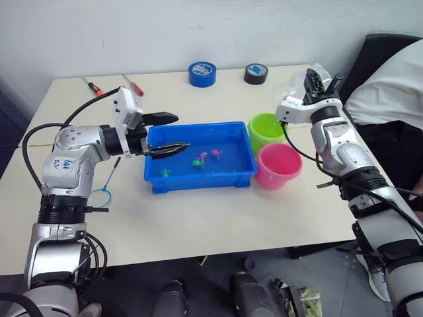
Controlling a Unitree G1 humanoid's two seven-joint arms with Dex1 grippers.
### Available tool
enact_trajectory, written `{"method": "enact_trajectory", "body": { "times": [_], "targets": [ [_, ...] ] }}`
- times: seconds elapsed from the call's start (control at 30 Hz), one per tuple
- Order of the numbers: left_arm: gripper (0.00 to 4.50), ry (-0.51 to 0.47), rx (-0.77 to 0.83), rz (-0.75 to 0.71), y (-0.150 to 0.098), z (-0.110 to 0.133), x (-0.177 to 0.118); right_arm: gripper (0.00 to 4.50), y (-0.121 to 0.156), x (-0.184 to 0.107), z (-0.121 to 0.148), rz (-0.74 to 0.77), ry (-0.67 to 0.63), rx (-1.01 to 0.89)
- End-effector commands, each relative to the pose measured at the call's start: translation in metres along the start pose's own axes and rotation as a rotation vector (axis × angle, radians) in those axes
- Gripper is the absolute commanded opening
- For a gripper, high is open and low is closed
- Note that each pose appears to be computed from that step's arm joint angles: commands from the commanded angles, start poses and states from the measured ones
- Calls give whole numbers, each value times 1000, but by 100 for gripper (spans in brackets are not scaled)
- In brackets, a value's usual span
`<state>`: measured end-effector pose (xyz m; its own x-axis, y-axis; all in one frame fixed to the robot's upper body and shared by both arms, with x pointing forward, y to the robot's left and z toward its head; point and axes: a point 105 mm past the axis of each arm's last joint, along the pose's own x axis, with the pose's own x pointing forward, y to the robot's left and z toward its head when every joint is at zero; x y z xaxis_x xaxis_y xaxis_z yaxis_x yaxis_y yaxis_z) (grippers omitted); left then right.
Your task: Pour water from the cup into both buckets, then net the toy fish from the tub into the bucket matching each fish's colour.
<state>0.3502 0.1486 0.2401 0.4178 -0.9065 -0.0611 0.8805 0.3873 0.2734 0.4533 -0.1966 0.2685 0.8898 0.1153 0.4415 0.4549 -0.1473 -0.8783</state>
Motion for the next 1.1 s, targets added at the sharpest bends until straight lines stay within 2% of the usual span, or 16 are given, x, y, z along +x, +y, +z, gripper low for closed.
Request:
{"method": "enact_trajectory", "body": {
  "times": [0.03,0.23,0.3,0.47,0.6,0.83,0.97,1.1],
  "targets": [
    [450,-38,39,18,2,14,-7,1,-21,7,-7,-71,2,-32],
    [450,-34,40,19,2,14,-8,1,-21,7,-6,-71,-2,-31],
    [450,-33,40,20,2,14,-8,1,-18,7,-10,-60,29,32],
    [450,-29,37,18,2,13,-9,1,0,1,-40,9,275,497],
    [450,-28,34,11,2,12,-8,1,4,-8,-61,16,391,779],
    [450,-29,28,-7,2,11,-2,1,34,-60,-109,1,692,1295],
    [450,-30,24,-28,0,9,3,1,62,-97,-114,-17,847,1511],
    [450,-29,24,-40,1,10,5,1,78,-113,-103,2,914,1600]
  ]
}}
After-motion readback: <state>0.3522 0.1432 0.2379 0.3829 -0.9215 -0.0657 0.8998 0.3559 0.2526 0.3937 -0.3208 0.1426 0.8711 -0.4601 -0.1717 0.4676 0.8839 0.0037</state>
